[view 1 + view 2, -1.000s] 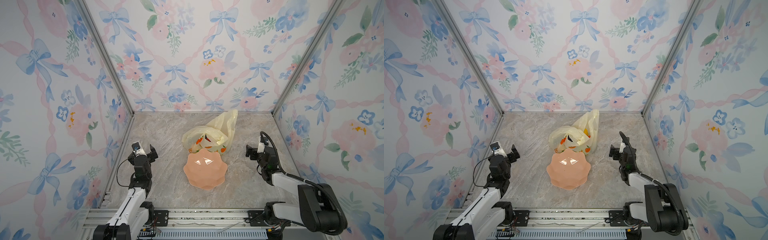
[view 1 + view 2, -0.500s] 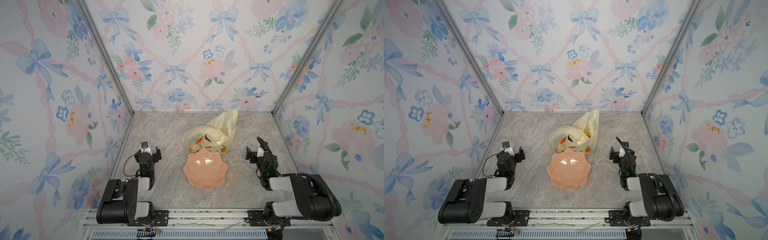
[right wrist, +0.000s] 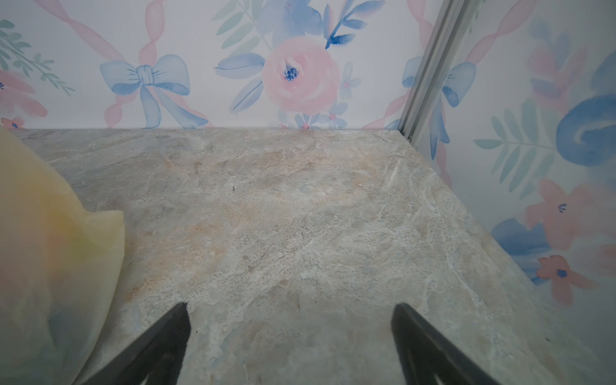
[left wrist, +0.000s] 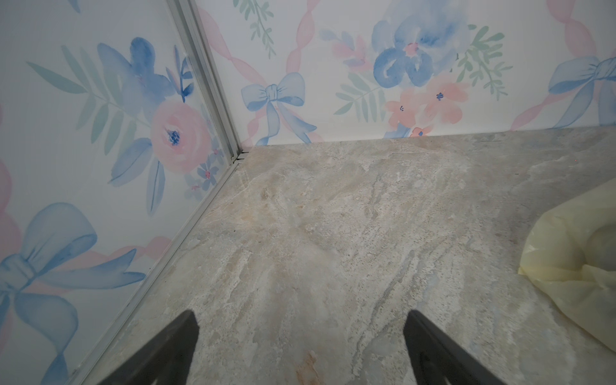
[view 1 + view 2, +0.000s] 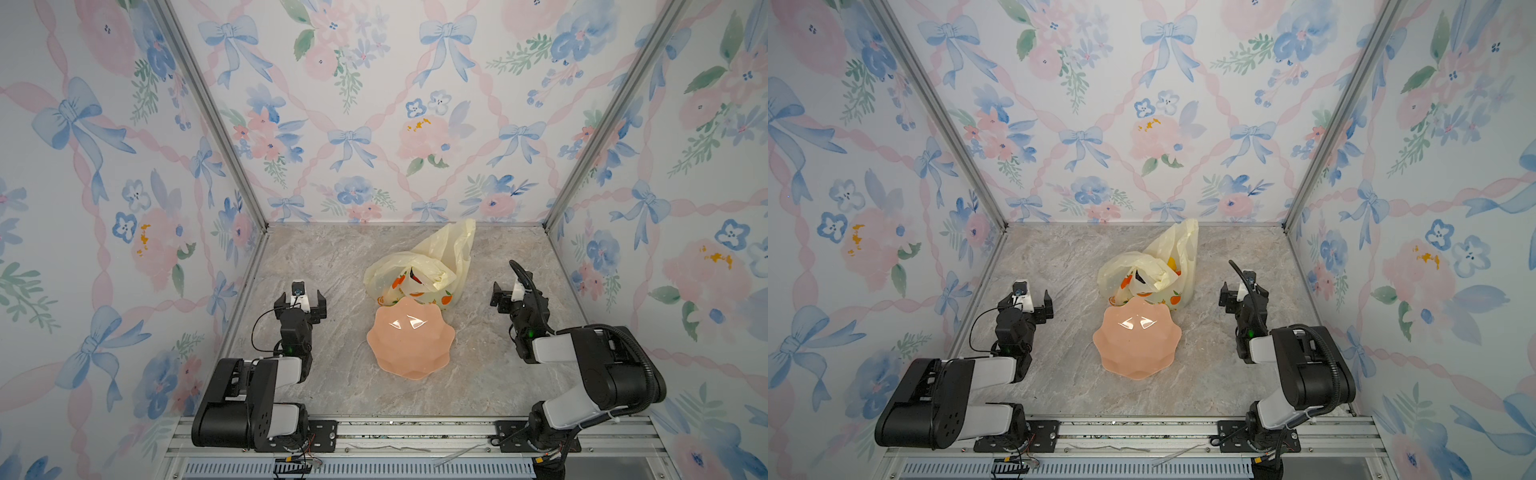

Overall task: Place the fruits into the plastic bag
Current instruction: Reset both arms

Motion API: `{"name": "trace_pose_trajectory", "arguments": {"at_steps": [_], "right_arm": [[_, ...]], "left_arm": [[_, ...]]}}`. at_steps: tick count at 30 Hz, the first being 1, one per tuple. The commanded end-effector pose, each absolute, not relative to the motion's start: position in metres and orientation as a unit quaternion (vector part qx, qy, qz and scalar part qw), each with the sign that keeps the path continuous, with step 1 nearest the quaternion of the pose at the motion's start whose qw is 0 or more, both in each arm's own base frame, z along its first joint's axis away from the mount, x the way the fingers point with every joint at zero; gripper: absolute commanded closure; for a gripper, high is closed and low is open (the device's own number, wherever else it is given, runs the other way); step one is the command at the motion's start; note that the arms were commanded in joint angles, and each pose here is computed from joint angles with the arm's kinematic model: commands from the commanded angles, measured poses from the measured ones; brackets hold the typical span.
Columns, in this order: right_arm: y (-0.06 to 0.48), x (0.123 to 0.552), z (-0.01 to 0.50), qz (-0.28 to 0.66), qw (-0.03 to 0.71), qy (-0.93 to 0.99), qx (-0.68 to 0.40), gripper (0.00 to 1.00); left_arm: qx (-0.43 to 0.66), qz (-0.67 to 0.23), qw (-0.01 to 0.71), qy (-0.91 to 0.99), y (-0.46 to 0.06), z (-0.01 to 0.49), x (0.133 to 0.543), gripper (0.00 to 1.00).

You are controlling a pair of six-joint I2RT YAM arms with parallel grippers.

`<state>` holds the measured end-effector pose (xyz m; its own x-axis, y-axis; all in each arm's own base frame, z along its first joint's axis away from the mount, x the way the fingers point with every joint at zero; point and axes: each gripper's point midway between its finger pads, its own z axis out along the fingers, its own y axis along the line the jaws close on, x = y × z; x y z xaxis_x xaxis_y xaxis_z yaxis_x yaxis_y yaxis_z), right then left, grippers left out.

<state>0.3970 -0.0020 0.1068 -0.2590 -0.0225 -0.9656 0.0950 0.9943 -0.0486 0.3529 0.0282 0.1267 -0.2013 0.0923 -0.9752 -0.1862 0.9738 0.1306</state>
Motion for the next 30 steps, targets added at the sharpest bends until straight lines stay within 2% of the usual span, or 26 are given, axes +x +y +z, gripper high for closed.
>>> {"name": "trace_pose_trajectory", "arguments": {"at_steps": [1, 5, 10, 14, 30], "right_arm": [[-0.003, 0.397, 0.1, -0.057, 0.588, 0.806, 0.024, 0.04], [-0.003, 0.397, 0.099, -0.057, 0.587, 0.807, 0.025, 0.04], [-0.004, 0.398, 0.099, -0.056, 0.583, 0.81, 0.027, 0.04], [-0.004, 0.399, 0.098, -0.054, 0.582, 0.811, 0.027, 0.04], [-0.004, 0.399, 0.098, -0.054, 0.582, 0.811, 0.026, 0.04]], "left_arm": [[-0.077, 0.066, 0.658, 0.746, 0.029, 0.139, 0.35, 0.02], [-0.038, 0.065, 0.648, 0.758, 0.016, 0.129, 0.366, 0.02], [0.0, 0.08, 0.66, 0.747, 0.0, 0.117, 0.367, 0.02], [-0.059, 0.09, 0.642, 0.759, 0.023, 0.111, 0.371, 0.02], [-0.058, 0.087, 0.644, 0.758, 0.023, 0.112, 0.37, 0.02]]}}
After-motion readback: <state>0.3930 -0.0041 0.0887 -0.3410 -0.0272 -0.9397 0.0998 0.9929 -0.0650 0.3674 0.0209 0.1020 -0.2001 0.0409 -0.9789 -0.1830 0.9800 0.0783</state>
